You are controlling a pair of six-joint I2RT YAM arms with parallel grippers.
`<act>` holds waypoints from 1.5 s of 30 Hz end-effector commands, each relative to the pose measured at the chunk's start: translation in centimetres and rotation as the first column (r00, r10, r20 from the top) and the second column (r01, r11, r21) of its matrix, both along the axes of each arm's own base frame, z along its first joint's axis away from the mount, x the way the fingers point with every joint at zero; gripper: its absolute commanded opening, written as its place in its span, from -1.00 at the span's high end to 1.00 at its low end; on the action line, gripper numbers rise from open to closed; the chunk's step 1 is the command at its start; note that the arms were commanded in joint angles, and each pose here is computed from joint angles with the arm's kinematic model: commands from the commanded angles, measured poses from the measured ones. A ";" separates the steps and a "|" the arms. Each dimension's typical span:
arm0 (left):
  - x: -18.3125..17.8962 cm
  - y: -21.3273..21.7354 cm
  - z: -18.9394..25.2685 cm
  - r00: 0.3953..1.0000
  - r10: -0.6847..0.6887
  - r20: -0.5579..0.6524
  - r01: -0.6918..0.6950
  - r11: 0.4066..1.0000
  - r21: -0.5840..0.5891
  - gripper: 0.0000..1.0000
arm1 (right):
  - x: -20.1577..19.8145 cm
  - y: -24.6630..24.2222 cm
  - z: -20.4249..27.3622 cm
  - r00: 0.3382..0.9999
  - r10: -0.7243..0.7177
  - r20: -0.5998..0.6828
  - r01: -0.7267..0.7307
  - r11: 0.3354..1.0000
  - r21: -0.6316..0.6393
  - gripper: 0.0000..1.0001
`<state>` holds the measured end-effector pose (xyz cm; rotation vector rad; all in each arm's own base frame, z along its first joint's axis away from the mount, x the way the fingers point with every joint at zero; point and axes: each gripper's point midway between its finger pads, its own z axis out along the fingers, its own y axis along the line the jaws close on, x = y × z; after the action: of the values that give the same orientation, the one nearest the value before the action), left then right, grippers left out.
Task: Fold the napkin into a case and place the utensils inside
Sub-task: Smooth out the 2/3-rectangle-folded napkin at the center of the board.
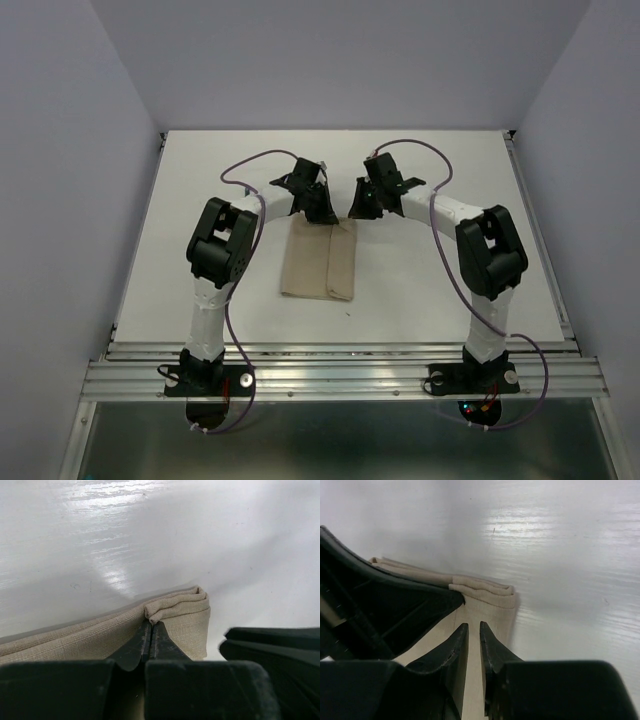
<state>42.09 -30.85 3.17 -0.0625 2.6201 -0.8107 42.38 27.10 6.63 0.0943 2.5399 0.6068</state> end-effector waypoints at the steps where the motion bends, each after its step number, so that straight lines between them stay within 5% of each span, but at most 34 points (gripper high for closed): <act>1: 0.8 0.4 1.1 0.999 0.020 0.031 -0.020 1.000 -0.004 1.00 | -0.1 -0.9 3.1 0.996 -0.019 0.085 0.021 1.000 -0.022 0.58; 17: 0.8 0.7 1.7 0.999 0.016 0.036 -0.015 1.000 -0.021 1.00 | -0.9 0.4 -3.9 0.998 0.030 -0.053 -0.032 0.999 -0.041 0.62; 30: 0.6 1.2 1.6 0.999 0.016 0.032 -0.015 1.000 -0.019 1.00 | 1.0 0.1 2.6 0.995 -0.017 0.095 0.019 1.000 -0.022 0.83; 45: -0.1 2.3 0.6 0.999 0.037 0.009 -0.036 0.999 -0.011 1.00 | 0.4 0.8 -5.1 0.999 0.014 -0.044 -0.017 0.997 -0.079 0.87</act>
<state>42.58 -30.01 3.02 -0.0932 2.6055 -0.8504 43.08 27.28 3.35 0.0970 2.5688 0.5369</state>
